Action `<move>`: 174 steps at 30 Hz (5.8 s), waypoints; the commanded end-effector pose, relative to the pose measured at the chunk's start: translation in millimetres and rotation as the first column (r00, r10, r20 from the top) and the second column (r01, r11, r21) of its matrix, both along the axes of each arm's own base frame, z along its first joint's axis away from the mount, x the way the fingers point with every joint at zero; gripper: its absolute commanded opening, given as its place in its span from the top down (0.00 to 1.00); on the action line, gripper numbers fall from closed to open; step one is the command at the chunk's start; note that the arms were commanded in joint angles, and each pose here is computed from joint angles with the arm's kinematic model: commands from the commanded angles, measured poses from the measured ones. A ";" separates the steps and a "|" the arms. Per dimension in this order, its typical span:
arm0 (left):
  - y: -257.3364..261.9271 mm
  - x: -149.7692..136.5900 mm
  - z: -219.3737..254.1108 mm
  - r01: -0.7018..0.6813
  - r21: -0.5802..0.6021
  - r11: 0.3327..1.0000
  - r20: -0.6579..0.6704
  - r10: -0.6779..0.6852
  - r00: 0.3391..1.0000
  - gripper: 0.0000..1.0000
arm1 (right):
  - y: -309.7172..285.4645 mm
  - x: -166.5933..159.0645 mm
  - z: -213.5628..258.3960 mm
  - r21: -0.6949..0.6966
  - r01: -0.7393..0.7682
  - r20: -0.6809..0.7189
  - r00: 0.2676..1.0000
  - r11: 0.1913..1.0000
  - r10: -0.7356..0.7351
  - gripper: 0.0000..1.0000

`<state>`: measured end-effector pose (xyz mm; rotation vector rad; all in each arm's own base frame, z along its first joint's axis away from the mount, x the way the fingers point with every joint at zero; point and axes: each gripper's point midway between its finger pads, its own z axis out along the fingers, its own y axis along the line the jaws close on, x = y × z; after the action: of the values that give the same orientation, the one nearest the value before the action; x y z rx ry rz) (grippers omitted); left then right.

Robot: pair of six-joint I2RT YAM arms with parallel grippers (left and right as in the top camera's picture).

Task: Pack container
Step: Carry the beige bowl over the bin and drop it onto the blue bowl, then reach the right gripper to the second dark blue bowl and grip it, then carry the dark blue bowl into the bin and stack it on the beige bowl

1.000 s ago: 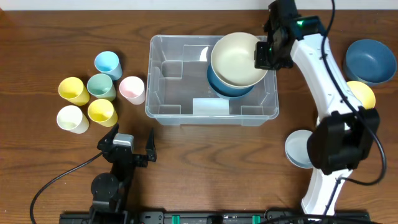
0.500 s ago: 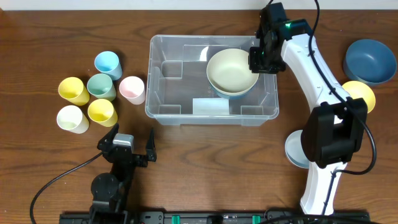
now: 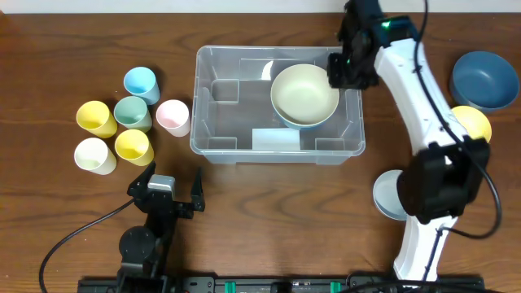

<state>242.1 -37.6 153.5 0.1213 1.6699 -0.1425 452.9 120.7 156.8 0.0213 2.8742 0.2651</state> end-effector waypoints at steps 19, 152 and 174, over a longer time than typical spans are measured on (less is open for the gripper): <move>0.2 -0.9 -15.2 0.002 0.007 1.000 -0.046 -0.002 0.999 0.02 | -275.7 -1.7 50.7 -0.149 0.494 0.164 0.867 0.857 -0.471 0.57; 0.2 -0.9 -15.2 0.002 0.007 1.000 -0.046 -0.002 0.999 0.02 | 128.2 -13.4 -46.9 -0.135 -0.544 -0.097 0.839 0.828 0.535 0.99; 0.2 -0.9 -15.2 0.002 0.007 1.000 -0.046 -0.002 0.999 0.02 | 142.1 -23.6 -20.5 -0.060 -0.568 -0.050 0.823 0.821 0.566 0.48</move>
<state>242.1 -37.6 153.5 0.1213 1.6699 -0.1425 433.2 250.1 111.0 -0.8478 2.9004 0.1745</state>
